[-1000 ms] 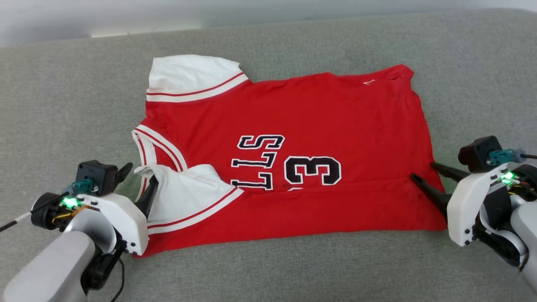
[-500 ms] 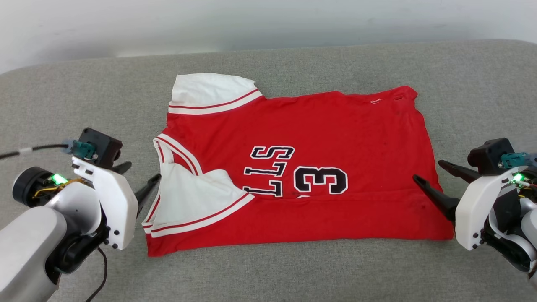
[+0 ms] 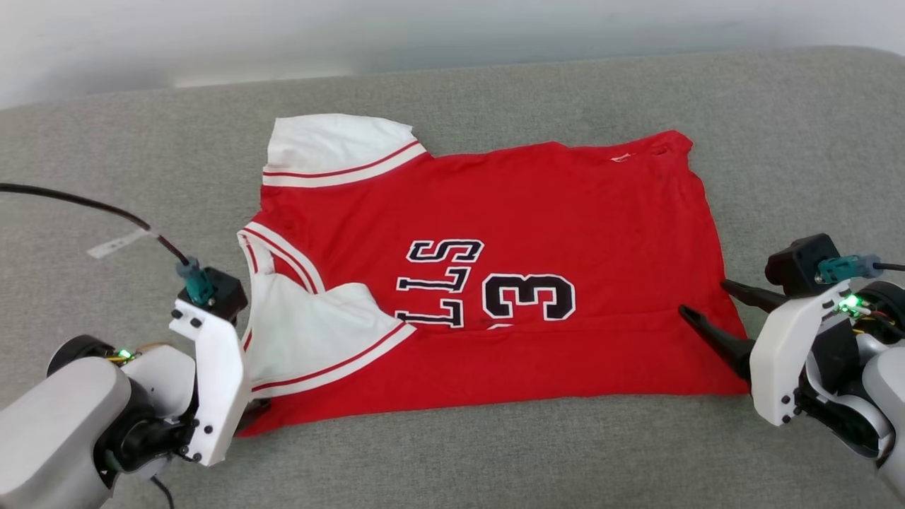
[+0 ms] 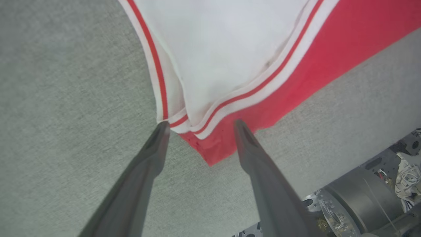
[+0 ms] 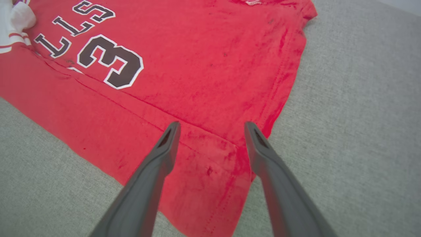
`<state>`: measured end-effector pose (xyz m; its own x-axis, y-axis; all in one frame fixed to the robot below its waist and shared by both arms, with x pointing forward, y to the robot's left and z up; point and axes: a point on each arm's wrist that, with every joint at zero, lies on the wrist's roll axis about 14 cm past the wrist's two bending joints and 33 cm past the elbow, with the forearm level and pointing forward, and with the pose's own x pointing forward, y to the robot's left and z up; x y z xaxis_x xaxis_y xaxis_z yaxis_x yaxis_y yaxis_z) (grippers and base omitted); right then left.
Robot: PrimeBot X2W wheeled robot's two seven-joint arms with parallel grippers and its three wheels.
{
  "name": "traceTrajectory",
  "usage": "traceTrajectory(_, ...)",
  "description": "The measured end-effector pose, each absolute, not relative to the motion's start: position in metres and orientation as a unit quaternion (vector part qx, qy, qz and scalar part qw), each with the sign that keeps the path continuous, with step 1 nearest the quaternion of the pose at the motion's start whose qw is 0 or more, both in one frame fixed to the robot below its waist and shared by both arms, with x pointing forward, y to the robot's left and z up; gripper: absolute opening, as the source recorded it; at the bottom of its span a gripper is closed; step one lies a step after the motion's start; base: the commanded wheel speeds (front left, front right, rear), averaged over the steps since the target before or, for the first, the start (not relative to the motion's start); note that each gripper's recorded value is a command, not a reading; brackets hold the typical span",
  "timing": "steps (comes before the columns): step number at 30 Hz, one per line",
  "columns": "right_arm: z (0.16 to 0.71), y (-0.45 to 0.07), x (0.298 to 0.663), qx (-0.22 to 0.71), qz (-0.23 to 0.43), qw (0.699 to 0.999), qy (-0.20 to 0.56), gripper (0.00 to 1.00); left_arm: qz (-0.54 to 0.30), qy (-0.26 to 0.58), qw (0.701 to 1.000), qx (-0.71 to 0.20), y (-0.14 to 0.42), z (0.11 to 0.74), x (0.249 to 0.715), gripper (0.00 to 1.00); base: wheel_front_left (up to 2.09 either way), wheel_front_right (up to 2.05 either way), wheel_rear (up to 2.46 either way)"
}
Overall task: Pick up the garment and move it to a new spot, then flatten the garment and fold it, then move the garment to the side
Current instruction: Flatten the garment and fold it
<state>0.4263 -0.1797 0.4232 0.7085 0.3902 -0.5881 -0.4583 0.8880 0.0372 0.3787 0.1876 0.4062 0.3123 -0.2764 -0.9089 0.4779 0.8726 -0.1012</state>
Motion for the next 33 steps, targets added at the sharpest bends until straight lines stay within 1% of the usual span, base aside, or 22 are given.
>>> traceTrajectory(3, 0.418, -0.180, 0.424, -0.056, 0.229, 0.920, 0.313, 1.00, -0.225, 0.567, 0.786, 0.098, 0.195, 0.390, 0.374, 1.00, 0.00, 0.00, 0.00)
traceTrajectory(9, 0.417, -0.181, 0.425, -0.055, 0.228, 0.919, 0.316, 1.00, -0.226, 0.591, 0.770, 0.085, 0.194, 0.373, 0.371, 1.00, 0.00, 0.00, 0.00)
traceTrajectory(10, 0.419, -0.182, 0.427, -0.057, 0.227, 0.921, 0.312, 1.00, -0.228, 0.589, 0.771, 0.084, 0.192, 0.373, 0.372, 0.59, 0.00, 0.00, 0.00)
traceTrajectory(11, 0.422, -0.183, 0.429, -0.060, 0.226, 0.922, 0.308, 1.00, -0.228, 0.587, 0.773, 0.082, 0.192, 0.373, 0.373, 0.00, 0.00, 0.00, 0.00)
traceTrajectory(16, 0.443, -0.188, 0.439, -0.094, 0.230, 0.922, 0.297, 1.00, -0.237, 0.566, 0.787, 0.072, 0.185, 0.379, 0.377, 0.00, 0.00, 0.00, 0.00)
traceTrajectory(19, 0.457, -0.194, 0.442, -0.127, 0.233, 0.915, 0.305, 1.00, -0.246, 0.546, 0.798, 0.075, 0.182, 0.388, 0.379, 0.00, 0.00, 0.00, 0.00)
traceTrajectory(22, 0.460, -0.202, 0.435, -0.171, 0.240, 0.891, 0.346, 1.00, -0.256, 0.527, 0.807, 0.079, 0.178, 0.398, 0.379, 0.00, 0.00, 0.00, 0.00)
traceTrajectory(25, 0.456, -0.211, 0.423, -0.199, 0.241, 0.858, 0.408, 1.00, -0.260, 0.514, 0.813, 0.085, 0.180, 0.406, 0.379, 0.00, 0.00, 0.00, 0.00)
traceTrajectory(30, 0.437, -0.217, 0.403, -0.196, 0.245, 0.804, 0.505, 1.00, -0.269, 0.502, 0.817, 0.092, 0.176, 0.412, 0.377, 0.00, 0.00, 0.00, 0.00)
traceTrajectory(33, 0.422, -0.215, 0.400, -0.181, 0.245, 0.787, 0.537, 1.00, -0.275, 0.501, 0.815, 0.094, 0.173, 0.410, 0.376, 0.00, 0.00, 0.00, 0.00)
